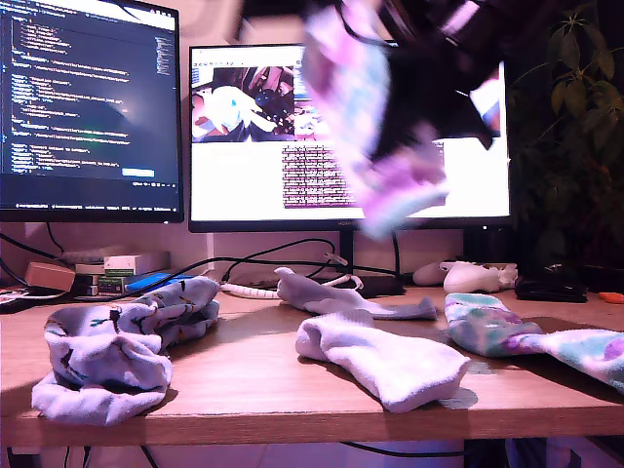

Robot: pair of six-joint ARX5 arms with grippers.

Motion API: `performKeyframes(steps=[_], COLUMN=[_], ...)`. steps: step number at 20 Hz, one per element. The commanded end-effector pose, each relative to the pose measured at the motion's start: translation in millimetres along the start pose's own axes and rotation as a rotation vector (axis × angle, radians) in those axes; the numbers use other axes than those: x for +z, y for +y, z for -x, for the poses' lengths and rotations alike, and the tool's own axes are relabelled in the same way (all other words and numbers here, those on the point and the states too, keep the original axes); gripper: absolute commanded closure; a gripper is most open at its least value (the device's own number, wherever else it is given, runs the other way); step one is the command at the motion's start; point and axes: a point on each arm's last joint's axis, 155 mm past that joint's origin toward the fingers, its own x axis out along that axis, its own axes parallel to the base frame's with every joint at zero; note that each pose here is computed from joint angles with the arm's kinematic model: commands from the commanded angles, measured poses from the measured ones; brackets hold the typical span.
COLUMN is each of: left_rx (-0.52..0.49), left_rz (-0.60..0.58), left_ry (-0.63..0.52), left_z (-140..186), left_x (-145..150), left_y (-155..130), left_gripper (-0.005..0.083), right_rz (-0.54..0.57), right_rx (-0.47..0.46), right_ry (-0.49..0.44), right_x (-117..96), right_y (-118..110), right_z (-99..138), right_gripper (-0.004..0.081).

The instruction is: Pair up the socks based on colour and pattern, by placing them on top of one another

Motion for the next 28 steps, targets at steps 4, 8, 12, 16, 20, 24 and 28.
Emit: performKeyframes(steps=[4,8,12,16,20,24,28], left_rx=[-0.006,-0.023,-0.065,-0.096,-0.069,-0.013,0.014], left_rz=[-0.04,-0.068,-0.087,-0.1,-0.094,-0.115,-0.136], left_ry=[0.008,-0.022,-0.019,0.013,0.038,0.005,-0.03], left_z=[-33,-45,-70,-105,-129,-138,-143], left_x=[-7,0,-5,-23,-39,-34,-28], left_y=[6,2,-12,-22,-11,5,13], left_gripper=[0.0794,0.0794,0.0794,0.0794,0.0794,0.0794,0.0794], right_rz=[-0.068,-0.139,-0.208,-0.277,-0.347,-0.394,-0.438], right_rx=[-0.085,-0.106,-0.114,-0.092,-0.086,-0.085,-0.083], right_ry=[-0.013,-0.009,0.008,0.039,0.05,-0.027,-0.061], right_x=[-14,-51,-88,-113,-127,-118,-109], right_y=[-22,-37,-43,-44,-53,-72,-85], right_z=[18,17,16,9,5,9,5], right_gripper=[0.0781,0.078,0.078,0.078,0.078,0.078,0.078])
